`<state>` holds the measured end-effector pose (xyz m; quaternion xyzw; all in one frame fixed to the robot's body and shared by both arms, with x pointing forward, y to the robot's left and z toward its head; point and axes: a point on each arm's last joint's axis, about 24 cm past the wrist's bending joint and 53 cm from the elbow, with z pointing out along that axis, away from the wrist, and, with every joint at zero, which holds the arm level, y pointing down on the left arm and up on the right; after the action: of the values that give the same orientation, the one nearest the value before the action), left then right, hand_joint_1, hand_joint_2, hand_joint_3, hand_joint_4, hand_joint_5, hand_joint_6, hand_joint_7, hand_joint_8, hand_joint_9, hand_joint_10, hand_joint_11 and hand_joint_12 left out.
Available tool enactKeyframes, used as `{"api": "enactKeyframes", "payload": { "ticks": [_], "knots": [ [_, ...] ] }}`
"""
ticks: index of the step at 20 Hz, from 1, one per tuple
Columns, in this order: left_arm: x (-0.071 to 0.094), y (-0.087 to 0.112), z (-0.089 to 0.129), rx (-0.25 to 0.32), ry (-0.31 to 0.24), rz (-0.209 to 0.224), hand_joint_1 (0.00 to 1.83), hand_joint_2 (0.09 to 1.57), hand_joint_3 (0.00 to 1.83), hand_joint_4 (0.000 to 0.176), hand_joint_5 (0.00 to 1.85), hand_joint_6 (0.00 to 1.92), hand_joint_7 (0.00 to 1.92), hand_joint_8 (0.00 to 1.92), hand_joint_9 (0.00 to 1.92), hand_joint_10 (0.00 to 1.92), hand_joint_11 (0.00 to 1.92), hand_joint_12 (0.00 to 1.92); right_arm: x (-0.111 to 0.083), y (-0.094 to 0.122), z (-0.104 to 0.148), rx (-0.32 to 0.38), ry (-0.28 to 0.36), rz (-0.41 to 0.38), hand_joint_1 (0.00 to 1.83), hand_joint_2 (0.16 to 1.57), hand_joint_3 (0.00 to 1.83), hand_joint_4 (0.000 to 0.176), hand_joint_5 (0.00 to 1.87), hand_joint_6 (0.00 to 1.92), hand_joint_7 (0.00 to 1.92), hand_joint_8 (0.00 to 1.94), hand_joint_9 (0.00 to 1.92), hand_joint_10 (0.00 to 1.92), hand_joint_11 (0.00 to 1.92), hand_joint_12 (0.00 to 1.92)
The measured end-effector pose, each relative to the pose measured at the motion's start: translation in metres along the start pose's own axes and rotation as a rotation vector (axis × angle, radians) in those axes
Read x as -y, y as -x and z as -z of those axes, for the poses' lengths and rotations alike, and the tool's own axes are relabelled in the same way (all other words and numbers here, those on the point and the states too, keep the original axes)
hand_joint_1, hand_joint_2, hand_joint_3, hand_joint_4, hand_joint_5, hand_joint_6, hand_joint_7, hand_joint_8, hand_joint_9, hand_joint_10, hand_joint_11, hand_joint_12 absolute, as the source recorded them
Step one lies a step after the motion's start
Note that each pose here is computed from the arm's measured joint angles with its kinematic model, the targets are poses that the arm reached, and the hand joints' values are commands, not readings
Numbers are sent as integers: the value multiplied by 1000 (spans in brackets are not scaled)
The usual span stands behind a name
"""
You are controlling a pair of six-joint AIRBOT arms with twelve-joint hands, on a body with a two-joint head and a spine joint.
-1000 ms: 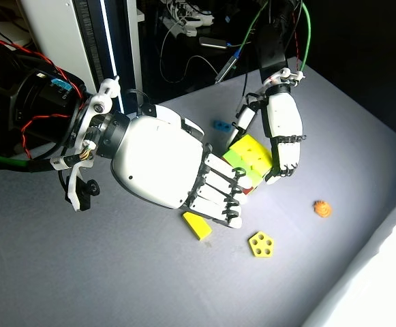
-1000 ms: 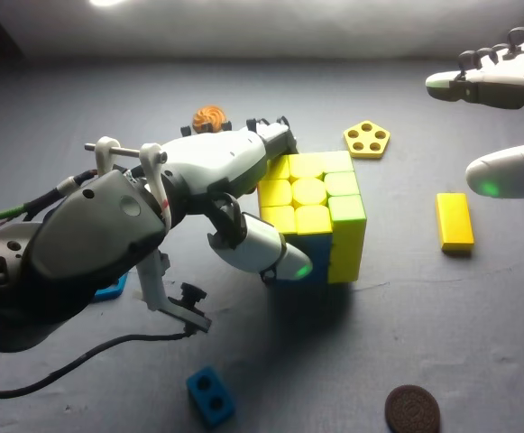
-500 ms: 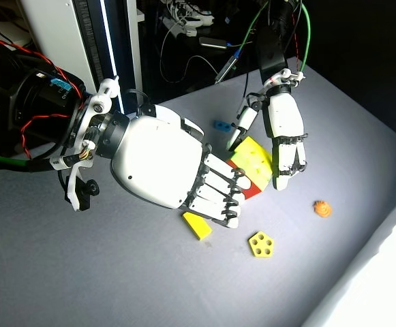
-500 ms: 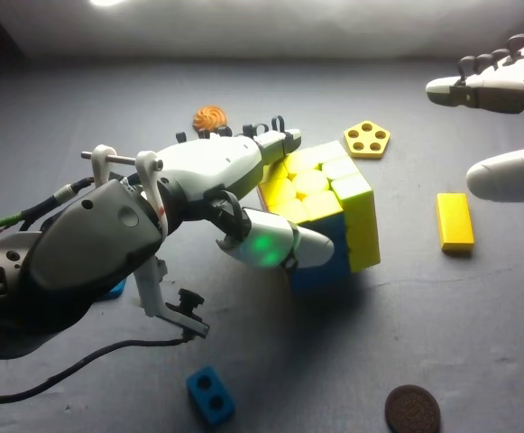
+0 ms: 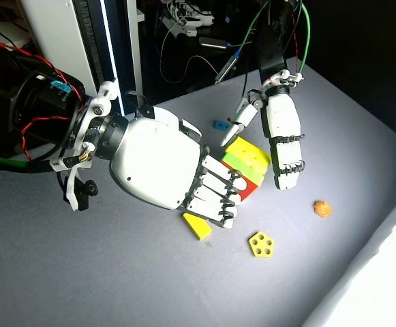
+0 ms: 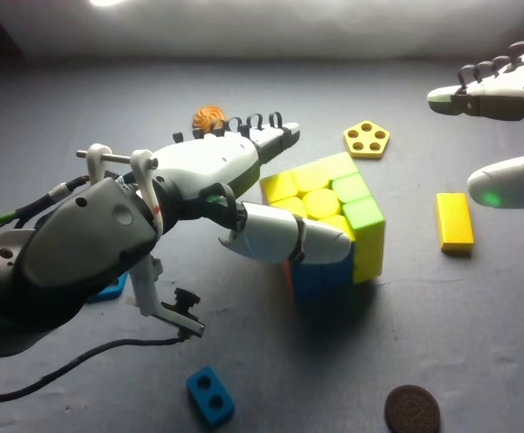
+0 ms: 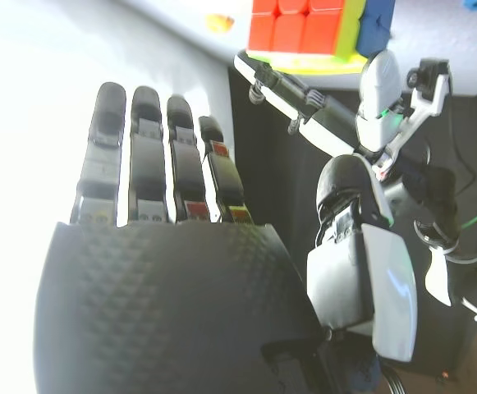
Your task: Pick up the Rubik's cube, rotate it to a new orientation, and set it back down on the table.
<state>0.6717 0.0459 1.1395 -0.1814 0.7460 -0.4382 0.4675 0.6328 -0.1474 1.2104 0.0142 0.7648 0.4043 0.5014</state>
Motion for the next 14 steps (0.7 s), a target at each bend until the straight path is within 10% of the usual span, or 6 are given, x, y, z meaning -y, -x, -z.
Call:
{"api": "enactKeyframes", "payload": {
  "ticks": [6,11,14],
  "knots": [
    [2,6,5,-6,3,-32,342,834,2,17,0,0,0,0,0,0,16,8,-1,-4,0,-7,2,0,0,1226,0,0,63,9,145,8,170,10,0,440],
    [22,18,8,-52,-19,-153,227,900,28,20,0,0,4,1,29,10,63,38,-1,-4,0,-8,1,0,0,1229,0,0,64,6,155,6,170,8,0,472],
    [36,22,14,-75,-28,-198,85,1103,14,10,70,14,176,21,179,23,0,615,-1,-4,0,-8,1,0,0,1221,0,0,110,21,319,45,327,73,0,832]
  ]
}}
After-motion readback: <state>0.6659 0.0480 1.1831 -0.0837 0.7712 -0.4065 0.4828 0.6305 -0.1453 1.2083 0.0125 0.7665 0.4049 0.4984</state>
